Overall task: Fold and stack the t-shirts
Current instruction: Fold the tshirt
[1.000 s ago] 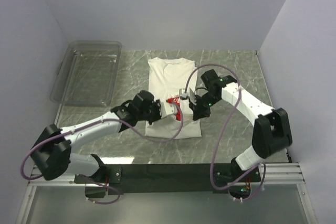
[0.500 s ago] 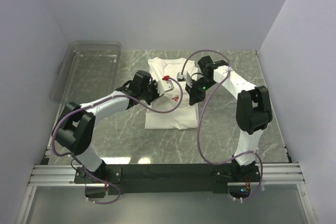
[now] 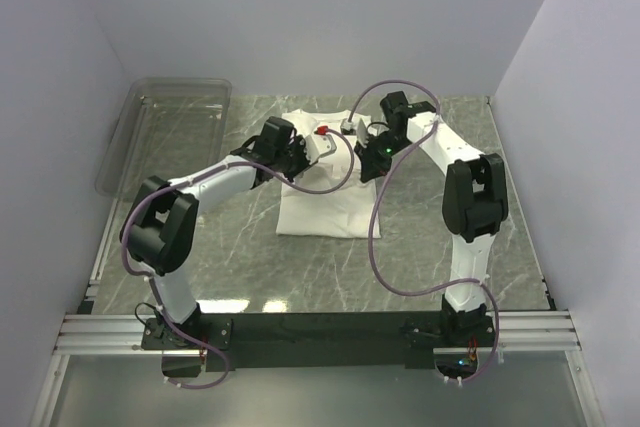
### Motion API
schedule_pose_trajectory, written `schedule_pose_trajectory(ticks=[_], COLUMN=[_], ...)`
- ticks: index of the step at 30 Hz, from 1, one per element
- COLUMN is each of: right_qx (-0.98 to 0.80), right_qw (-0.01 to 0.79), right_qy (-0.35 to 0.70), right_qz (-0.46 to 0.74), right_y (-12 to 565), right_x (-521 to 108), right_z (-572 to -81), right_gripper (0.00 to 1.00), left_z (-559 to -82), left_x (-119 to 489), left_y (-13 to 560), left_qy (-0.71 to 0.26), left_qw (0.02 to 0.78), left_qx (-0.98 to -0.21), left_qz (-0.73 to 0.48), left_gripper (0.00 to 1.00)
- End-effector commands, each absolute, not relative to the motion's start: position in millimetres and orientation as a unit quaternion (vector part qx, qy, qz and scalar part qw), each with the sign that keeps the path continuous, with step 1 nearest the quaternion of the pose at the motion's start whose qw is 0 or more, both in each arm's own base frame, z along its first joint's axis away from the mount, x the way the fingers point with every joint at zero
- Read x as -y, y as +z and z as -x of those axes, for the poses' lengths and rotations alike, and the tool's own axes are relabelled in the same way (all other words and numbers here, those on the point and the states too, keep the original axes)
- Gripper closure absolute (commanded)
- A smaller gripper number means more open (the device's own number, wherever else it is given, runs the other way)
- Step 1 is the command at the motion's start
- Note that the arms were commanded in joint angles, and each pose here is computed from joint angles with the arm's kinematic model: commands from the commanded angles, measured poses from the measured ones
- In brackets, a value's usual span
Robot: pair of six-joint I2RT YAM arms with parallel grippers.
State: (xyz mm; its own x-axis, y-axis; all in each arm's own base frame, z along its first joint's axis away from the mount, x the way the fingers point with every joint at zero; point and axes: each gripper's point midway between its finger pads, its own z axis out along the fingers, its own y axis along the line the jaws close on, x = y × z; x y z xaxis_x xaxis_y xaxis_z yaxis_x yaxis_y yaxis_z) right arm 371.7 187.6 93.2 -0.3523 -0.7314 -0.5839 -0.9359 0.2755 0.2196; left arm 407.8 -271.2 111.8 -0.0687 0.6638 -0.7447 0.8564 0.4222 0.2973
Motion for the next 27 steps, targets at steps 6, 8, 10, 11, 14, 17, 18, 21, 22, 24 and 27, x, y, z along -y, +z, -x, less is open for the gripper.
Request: schedule_pose_trajectory(ticks=[6,8,10,11,14,17,18,21,22,24,27], right_qx=[-0.784,-0.788,-0.791,-0.793,-0.809,-0.831,-0.84,-0.851,-0.851,-0.849,-0.819], right_qw=[0.208,0.211,0.215,0.216,0.239,0.299,0.327,0.384,0.391,0.385,0.333], right_qy=[0.265,0.263,0.262,0.261,0.243,0.207,0.201,0.156,0.151,0.166,0.23], right_qz=[0.521,0.514,0.51,0.507,0.48,0.42,0.384,0.324,0.316,0.323,0.406], right_y=[102,102,103,102,106,125,131,168,174,177,170], right_x=[-188,-185,-185,-185,-184,-182,-183,-169,-167,-169,-178], right_z=[-396,-401,-405,-407,-422,-447,-459,-476,-476,-462,-409], right_gripper=[1.0,1.0,1.0,0.98,0.62,0.36,0.26,0.24,0.24,0.26,0.28], left_z=[-430,-433,-437,-438,-449,-473,-478,-492,-493,-488,-462], left_x=[275,273,273,273,272,265,263,250,243,239,240], left_y=[124,122,121,119,120,145,155,194,210,223,229], left_qy=[-0.101,-0.094,-0.089,-0.089,-0.076,-0.039,-0.035,-0.006,0.008,-0.001,-0.053], left_qw=[0.452,0.451,0.449,0.446,0.448,0.49,0.503,0.549,0.561,0.57,0.561], left_qx=[-0.712,-0.715,-0.717,-0.719,-0.73,-0.744,-0.749,-0.753,-0.752,-0.758,-0.772], left_qz=[-0.528,-0.526,-0.525,-0.526,-0.509,-0.454,-0.43,-0.364,-0.346,-0.317,-0.294], left_gripper=[1.0,1.0,1.0,0.99,0.95,0.54,0.52,0.34,0.32,0.31,0.32])
